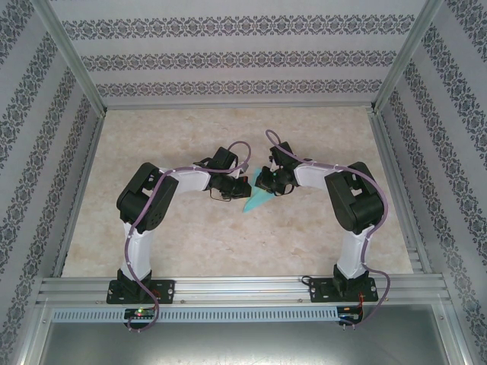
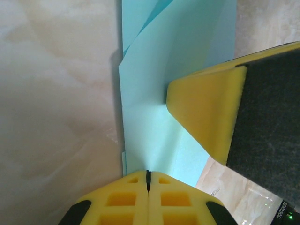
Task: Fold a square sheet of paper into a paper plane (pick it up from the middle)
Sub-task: Fourth fold the wing at the center of the table.
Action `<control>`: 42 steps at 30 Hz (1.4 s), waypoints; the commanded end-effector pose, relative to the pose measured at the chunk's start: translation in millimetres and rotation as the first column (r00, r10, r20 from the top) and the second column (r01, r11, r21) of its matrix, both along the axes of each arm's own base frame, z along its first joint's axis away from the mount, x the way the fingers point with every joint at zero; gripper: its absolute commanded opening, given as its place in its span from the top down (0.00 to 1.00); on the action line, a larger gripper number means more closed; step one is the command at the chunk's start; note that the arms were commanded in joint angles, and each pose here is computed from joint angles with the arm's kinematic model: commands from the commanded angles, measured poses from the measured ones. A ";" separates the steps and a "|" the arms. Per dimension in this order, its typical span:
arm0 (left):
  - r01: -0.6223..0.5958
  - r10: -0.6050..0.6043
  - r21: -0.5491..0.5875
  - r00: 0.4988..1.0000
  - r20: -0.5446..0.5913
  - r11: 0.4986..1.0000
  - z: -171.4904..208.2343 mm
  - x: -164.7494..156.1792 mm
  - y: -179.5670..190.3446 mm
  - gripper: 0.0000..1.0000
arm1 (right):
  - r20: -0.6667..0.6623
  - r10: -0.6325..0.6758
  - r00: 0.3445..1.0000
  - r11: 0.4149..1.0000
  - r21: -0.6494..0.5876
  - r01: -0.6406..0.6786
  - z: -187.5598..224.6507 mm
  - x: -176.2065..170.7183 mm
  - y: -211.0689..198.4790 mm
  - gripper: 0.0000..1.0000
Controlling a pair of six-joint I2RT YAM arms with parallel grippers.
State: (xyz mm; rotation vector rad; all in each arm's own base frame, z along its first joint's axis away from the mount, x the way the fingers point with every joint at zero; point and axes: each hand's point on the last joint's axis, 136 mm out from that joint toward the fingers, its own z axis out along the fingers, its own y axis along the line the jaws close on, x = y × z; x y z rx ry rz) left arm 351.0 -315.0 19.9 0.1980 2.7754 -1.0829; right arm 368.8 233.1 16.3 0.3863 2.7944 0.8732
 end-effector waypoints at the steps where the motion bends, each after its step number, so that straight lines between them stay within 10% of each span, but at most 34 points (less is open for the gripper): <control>1: 0.013 0.021 0.185 0.983 -0.180 0.983 -54.5 -39.8 36.8 1.00 | -0.061 -0.076 0.995 0.995 -0.070 0.072 -25.1 -6.9 -22.9 0.88; 21: -0.061 0.069 -0.080 0.993 0.101 0.995 53.4 13.6 0.7 0.96 | -0.172 -0.105 0.980 0.988 -0.135 0.082 -56.1 -29.9 -36.1 0.90; 42: 0.004 -0.008 -0.066 0.998 -0.061 0.998 11.3 -10.3 -9.3 0.96 | -0.182 -0.110 0.977 0.988 -0.128 0.087 -57.9 -31.5 -33.1 0.89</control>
